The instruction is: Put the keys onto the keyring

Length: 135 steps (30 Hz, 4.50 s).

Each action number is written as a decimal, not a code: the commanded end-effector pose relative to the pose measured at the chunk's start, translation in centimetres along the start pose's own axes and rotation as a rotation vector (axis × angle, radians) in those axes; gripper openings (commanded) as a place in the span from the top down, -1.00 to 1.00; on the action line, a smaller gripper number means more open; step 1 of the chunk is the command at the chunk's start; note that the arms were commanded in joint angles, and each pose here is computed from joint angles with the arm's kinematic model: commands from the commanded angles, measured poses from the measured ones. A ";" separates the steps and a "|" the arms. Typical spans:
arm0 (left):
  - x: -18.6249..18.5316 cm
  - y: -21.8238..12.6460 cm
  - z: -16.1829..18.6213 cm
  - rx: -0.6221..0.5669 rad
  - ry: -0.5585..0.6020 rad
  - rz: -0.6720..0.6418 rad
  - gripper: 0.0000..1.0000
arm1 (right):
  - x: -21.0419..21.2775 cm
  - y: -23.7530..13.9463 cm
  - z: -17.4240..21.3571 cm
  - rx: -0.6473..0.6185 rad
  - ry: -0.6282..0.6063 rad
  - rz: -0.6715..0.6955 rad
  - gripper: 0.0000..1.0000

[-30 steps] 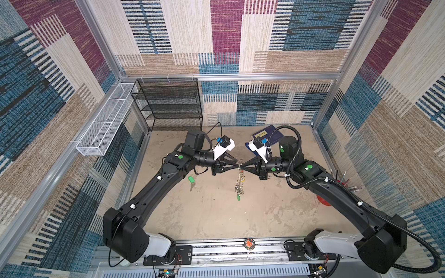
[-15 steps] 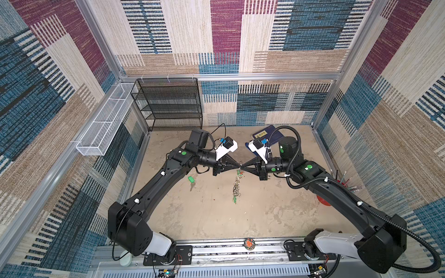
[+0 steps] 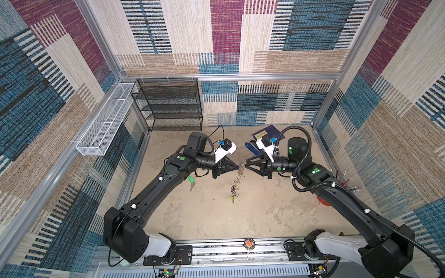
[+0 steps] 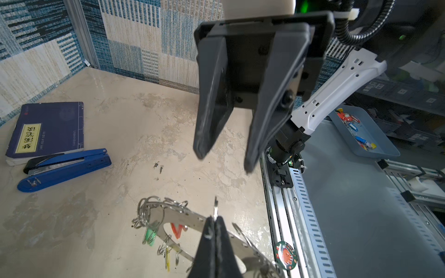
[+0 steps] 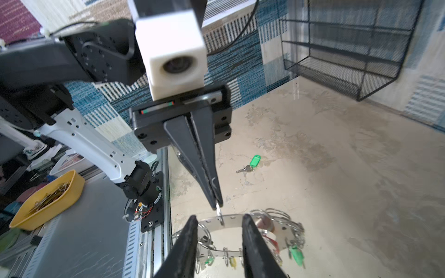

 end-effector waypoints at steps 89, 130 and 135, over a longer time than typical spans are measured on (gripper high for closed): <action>-1.5 2.0 -1.5 -0.518 -0.058 -0.227 1.00 | -1.3 -1.2 -0.6 -0.103 0.089 -0.088 0.17; -1.9 0.6 0.1 -0.338 -0.061 -0.176 0.24 | -1.2 0.0 0.0 -0.046 0.054 -0.063 1.00; -2.4 0.2 -0.7 -0.138 0.055 -0.126 0.09 | -0.6 0.9 0.2 0.001 0.019 -0.044 1.00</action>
Point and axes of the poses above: each gripper's point midway between its finger pads, its own y axis out along the fingers, its own x axis along the line the jaws close on, z = x × y, the point moved 7 cm from there along -y, back along the fingers, and after that the axes turned 12 degrees about y, right-handed, at the moved point
